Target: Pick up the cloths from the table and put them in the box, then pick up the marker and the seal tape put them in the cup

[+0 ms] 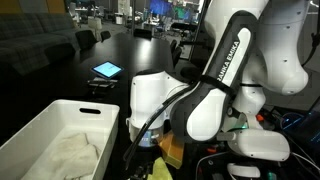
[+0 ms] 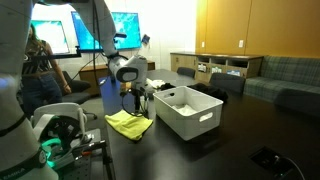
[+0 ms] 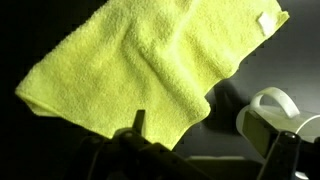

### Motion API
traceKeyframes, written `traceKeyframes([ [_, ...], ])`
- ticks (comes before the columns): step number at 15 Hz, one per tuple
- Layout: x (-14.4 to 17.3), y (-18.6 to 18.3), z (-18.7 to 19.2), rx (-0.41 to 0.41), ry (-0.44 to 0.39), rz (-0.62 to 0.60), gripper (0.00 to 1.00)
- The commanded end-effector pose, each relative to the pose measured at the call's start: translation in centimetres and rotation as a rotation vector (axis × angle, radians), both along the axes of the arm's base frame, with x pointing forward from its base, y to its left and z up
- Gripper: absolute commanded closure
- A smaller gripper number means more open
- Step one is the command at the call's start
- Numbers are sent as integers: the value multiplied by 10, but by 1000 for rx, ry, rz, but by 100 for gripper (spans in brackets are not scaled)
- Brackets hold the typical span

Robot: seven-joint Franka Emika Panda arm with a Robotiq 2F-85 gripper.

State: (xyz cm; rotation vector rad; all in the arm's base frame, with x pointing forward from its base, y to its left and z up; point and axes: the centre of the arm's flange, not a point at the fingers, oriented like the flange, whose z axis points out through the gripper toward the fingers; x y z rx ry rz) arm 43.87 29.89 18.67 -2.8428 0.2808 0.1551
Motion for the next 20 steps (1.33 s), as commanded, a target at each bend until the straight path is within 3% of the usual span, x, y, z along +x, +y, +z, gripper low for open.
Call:
traceKeyframes([
  [1, -9, 6, -13, 28, 77, -186, 0],
  [5, -18, 7, -36, 41, 165, -362, 0],
  [8, -24, 11, -54, 14, 184, -458, 0],
  [20, -39, -17, -81, -229, 96, -752, 0],
])
